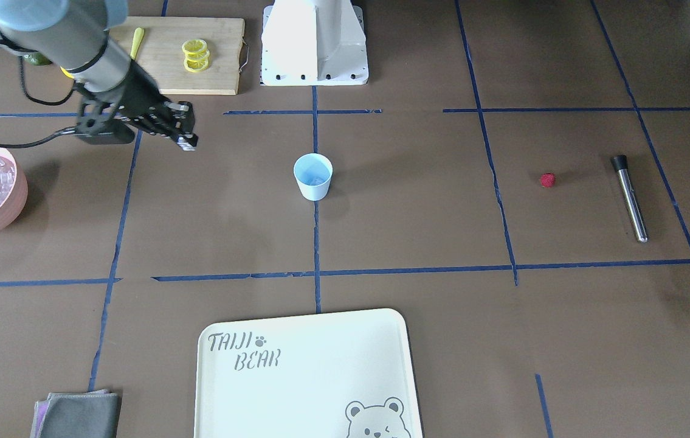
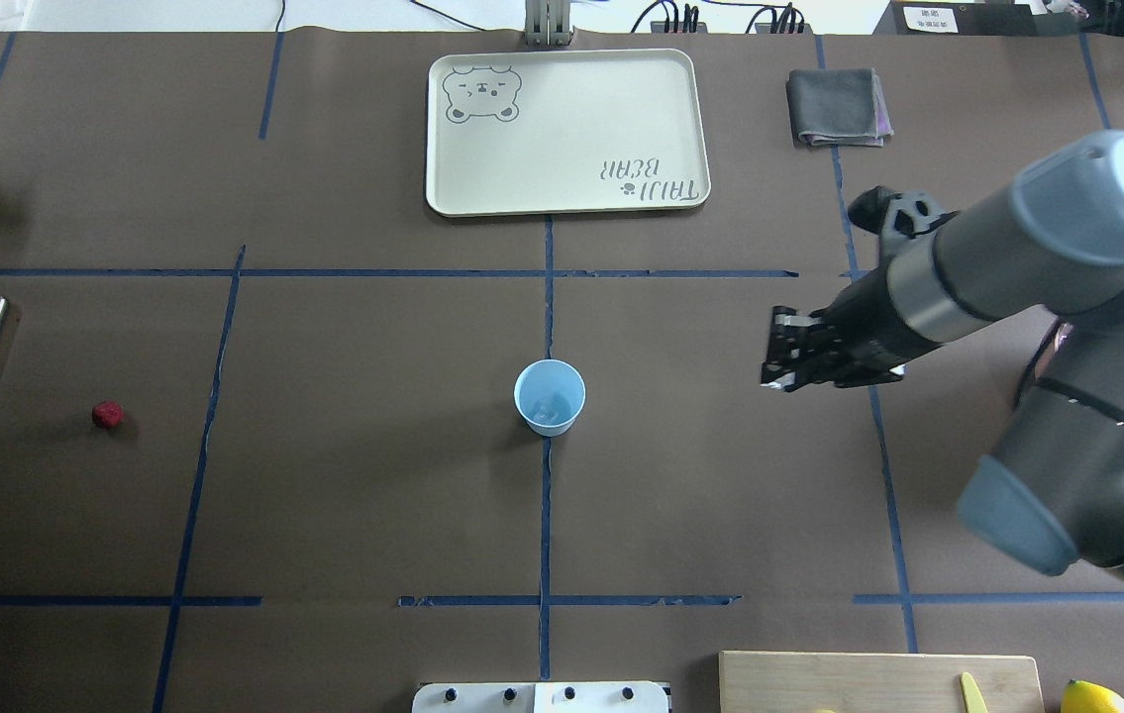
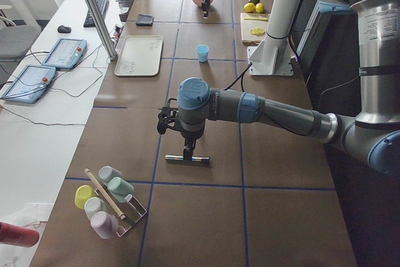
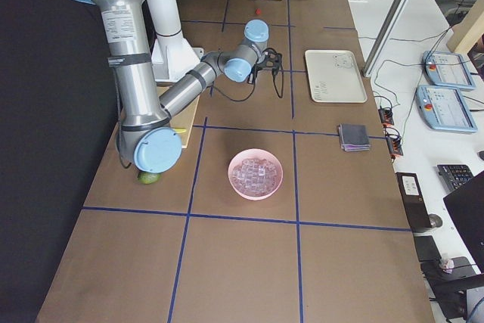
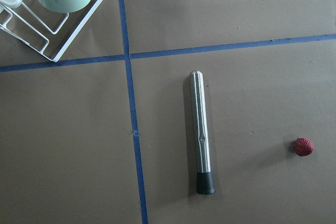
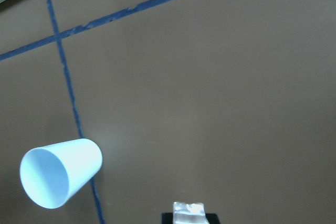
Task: Mash ice and strawberries in cup
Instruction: 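Carry the ice to the light-blue cup and drop it in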
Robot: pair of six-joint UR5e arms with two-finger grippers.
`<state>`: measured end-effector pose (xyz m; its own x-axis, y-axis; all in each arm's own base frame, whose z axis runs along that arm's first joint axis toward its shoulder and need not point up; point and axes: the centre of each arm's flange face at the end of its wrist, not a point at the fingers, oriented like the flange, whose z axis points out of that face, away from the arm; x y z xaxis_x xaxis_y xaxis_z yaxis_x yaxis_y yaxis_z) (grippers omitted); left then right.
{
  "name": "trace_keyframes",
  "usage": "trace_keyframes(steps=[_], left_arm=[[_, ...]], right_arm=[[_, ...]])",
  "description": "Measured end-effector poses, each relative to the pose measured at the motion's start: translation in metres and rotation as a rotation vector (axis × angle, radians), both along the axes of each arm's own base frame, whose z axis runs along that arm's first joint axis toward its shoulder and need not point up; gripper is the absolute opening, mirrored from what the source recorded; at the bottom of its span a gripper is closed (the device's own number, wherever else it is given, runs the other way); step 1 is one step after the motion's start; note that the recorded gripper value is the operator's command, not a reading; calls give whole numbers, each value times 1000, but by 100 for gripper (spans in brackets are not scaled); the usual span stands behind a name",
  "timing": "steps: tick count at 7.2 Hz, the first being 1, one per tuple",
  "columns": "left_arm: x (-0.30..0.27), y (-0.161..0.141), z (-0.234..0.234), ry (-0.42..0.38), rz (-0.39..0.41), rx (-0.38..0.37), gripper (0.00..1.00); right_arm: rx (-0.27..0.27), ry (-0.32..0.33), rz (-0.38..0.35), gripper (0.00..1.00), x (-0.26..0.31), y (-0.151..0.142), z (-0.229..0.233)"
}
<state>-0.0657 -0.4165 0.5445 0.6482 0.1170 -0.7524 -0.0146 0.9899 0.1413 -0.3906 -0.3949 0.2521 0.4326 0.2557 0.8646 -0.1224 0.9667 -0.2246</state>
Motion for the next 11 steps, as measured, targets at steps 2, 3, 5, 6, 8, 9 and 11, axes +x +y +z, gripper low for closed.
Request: trace_keyframes(steps=[2, 3, 5, 6, 8, 9, 11], left_arm=[[0, 0, 1, 0, 0, -1, 100], [0, 0, 1, 0, 0, 0, 100], [0, 0, 1, 0, 0, 1, 100], [0, 0, 1, 0, 0, 1, 100], [0, 0, 1, 0, 1, 2, 100], [0, 0, 1, 0, 1, 3, 100], [0, 0, 1, -1, 1, 2, 100]], right_arm=[[-52, -3, 67, 0, -78, 8, -61], [-74, 2, 95, 0, -109, 4, -79], [-84, 14, 125, 6, -141, 0, -93], [-85, 18, 128, 33, -145, -1, -93], [-87, 27, 129, 83, -149, -2, -90], [-88, 30, 128, 86, -150, -2, -89], [-89, 33, 128, 92, -150, -2, -87]])
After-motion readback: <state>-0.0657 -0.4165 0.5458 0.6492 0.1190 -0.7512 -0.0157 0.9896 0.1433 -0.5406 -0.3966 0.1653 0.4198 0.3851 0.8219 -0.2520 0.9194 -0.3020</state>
